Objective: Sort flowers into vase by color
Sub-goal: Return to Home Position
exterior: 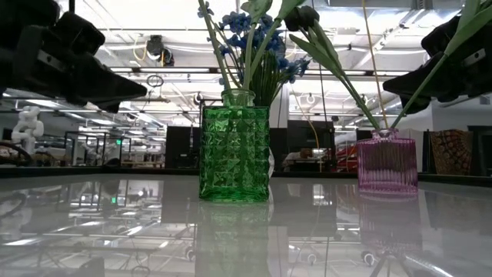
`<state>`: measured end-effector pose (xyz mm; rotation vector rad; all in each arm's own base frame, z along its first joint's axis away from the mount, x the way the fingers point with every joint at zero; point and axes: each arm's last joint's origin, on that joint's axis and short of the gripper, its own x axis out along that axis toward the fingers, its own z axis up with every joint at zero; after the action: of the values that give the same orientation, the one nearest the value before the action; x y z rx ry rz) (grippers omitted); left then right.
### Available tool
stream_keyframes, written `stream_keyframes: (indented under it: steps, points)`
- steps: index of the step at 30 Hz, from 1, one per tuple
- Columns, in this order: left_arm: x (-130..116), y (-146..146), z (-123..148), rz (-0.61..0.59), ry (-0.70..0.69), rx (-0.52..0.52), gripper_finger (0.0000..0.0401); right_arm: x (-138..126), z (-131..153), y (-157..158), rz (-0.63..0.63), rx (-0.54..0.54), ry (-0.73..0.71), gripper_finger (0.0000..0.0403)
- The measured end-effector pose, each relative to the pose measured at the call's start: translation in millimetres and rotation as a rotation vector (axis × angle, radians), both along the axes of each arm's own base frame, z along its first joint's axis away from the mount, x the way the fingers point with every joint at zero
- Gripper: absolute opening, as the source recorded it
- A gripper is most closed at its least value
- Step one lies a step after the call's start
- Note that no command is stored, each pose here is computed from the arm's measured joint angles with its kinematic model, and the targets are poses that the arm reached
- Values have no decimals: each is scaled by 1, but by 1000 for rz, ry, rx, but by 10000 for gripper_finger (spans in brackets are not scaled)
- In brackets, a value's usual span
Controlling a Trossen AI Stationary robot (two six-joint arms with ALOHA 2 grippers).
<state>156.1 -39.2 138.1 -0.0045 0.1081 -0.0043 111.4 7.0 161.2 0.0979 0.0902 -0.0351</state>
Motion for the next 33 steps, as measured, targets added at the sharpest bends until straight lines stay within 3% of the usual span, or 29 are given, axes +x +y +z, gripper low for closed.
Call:
stream_keyframes:
  steps: [25, 33]
  points:
    - [-22, 12, 15, 36, -2, -8, 3, -14, 10, -1, 28, -10, -126, 0]
    - [-28, 14, 18, 37, -9, 46, 3, -15, 10, 0, 54, -5, -135, 0]
